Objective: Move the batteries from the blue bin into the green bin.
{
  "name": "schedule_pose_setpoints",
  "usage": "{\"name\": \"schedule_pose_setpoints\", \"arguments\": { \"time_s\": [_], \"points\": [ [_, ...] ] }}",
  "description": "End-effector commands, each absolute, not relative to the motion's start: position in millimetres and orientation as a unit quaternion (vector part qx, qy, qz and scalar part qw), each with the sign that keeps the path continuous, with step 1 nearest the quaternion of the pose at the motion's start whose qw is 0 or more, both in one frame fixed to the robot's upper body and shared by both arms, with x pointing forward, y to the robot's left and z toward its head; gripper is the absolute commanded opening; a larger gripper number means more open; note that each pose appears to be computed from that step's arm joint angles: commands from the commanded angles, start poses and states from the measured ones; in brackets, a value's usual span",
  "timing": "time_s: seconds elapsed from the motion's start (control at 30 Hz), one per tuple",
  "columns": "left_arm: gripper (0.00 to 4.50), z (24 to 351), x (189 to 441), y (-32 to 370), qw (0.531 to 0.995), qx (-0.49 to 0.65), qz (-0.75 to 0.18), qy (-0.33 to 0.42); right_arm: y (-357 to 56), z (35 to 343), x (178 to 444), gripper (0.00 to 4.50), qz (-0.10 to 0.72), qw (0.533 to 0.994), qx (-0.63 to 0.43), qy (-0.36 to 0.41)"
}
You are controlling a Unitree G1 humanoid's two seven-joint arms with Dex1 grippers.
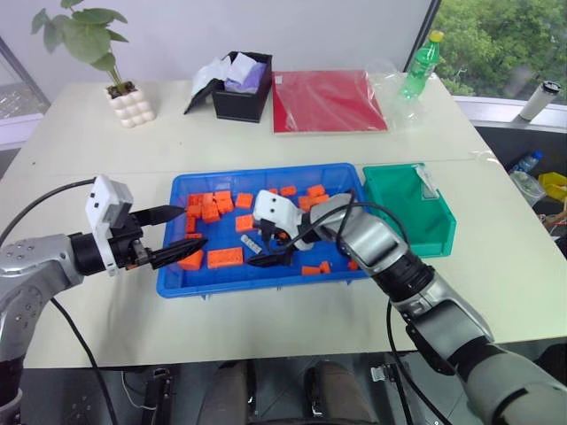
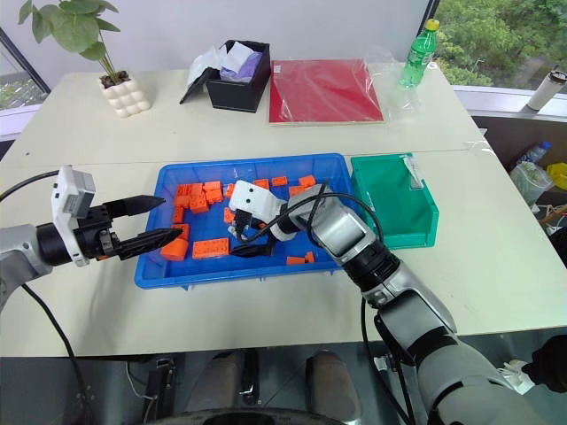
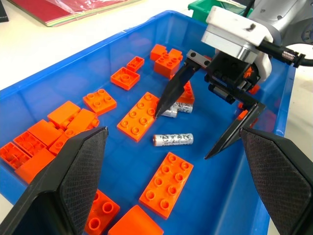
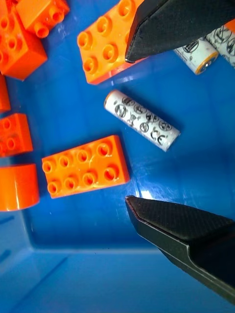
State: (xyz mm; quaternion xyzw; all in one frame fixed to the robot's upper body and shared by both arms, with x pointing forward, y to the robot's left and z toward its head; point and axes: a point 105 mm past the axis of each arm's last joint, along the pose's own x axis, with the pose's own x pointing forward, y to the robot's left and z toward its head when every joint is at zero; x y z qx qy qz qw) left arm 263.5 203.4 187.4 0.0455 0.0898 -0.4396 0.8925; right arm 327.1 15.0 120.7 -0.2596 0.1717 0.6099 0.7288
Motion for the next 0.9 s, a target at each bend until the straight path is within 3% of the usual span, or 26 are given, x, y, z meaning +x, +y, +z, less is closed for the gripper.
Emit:
{"name": "schedule_pose_setpoints", "arguments": {
  "time_s": [0.03, 0.1, 0.87, 0.9],
  "points": [
    [4.5, 200, 261, 201, 0.893, 0.056, -0.443, 0.061, 19, 129, 326, 3.12, 0.616, 0.721, -0.282, 0.145],
    [4.5, 201, 262, 201, 0.893, 0.055, -0.442, 0.061, 20, 130, 326, 2.19, 0.616, 0.72, -0.287, 0.138],
    [4.5, 206, 262, 201, 0.898, 0.054, -0.434, 0.047, 22, 105, 330, 2.19, 0.616, 0.706, -0.317, 0.149],
    [4.5, 206, 262, 201, 0.898, 0.054, -0.434, 0.046, 22, 105, 330, 1.92, 0.616, 0.705, -0.318, 0.149]
  ]
}}
